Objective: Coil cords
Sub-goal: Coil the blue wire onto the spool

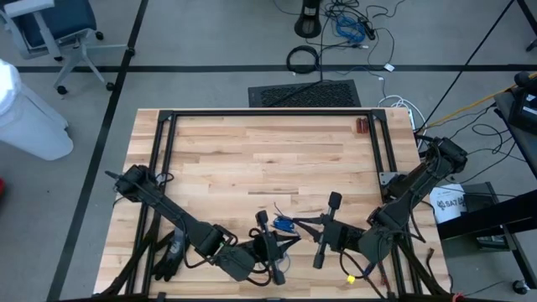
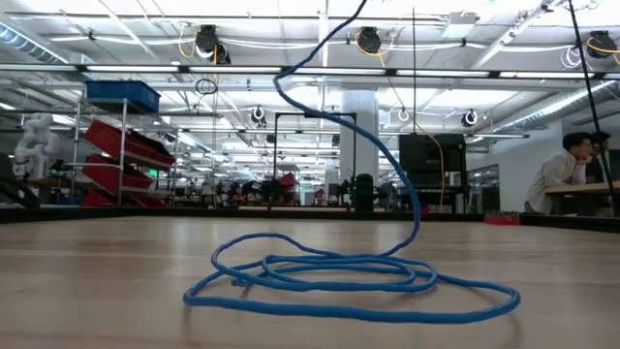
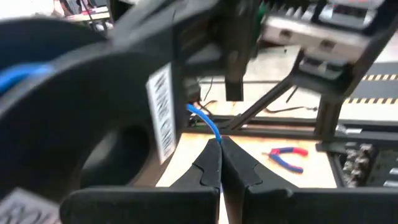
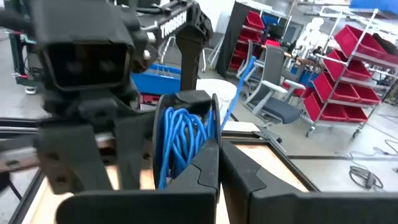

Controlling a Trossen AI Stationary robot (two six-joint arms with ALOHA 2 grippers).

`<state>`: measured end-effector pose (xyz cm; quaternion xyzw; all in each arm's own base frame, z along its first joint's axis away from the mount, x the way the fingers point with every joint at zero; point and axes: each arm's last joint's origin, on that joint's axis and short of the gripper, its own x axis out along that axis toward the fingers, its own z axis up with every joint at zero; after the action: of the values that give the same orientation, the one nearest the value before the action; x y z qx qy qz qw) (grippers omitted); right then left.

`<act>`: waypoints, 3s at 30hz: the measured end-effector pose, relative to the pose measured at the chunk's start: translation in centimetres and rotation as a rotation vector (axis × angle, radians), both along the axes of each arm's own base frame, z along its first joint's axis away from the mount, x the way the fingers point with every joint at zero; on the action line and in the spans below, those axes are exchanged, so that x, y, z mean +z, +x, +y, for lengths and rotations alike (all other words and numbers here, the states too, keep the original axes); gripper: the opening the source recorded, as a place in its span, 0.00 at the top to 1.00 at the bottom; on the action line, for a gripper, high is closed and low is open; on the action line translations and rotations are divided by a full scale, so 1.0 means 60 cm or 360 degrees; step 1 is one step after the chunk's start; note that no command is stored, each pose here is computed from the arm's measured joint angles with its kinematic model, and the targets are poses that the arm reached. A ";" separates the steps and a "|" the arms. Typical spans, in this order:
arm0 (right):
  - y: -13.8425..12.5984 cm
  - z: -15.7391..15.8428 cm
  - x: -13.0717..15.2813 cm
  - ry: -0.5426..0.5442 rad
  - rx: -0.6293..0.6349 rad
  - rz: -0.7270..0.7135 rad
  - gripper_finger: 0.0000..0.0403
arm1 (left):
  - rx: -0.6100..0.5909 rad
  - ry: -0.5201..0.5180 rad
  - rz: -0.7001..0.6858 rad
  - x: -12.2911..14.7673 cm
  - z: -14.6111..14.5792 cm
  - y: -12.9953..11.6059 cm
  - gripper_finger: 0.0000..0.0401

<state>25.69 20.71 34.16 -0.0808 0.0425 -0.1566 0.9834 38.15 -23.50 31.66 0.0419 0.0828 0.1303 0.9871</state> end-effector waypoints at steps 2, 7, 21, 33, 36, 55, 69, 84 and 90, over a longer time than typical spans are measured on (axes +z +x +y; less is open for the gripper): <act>-0.003 0.003 0.002 -0.0010 0.0013 -0.0009 1.00 | 0.0001 0.0023 0.0033 -0.003 0.001 -0.001 1.00; -0.009 0.012 0.008 -0.0031 0.0051 -0.0036 1.00 | -0.0085 0.0023 0.0071 -0.007 -0.002 -0.001 1.00; -0.049 0.021 0.038 0.0024 0.0148 -0.0101 1.00 | -0.0216 0.0007 0.0100 -0.010 -0.012 -0.004 0.79; -0.097 0.037 0.060 0.0053 0.0294 -0.0142 1.00 | -0.0462 -0.0001 0.0128 -0.010 -0.032 -0.013 0.75; -0.105 0.041 0.063 0.0044 0.0324 -0.0142 1.00 | -0.0476 -0.0003 0.0133 -0.012 -0.033 -0.012 0.75; -0.109 0.041 0.066 0.0027 0.0331 -0.0150 1.00 | -0.0459 -0.0054 0.0108 -0.049 -0.045 0.010 0.75; -0.109 0.041 0.068 0.0023 0.0329 -0.0158 1.00 | -0.0445 -0.0042 0.0119 -0.050 -0.045 0.009 0.78; -0.114 0.046 0.065 0.0013 0.0361 -0.0144 1.00 | -0.0201 0.0120 0.0352 -0.049 -0.023 -0.016 0.99; -0.112 0.045 0.057 0.0018 0.0361 -0.0099 1.00 | -0.0144 0.0138 0.0319 -0.020 -0.024 -0.041 0.99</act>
<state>18.95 23.41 37.61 -0.0747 0.0033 -0.0465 0.9961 35.68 -24.95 30.43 0.1009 0.1734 0.0843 0.9760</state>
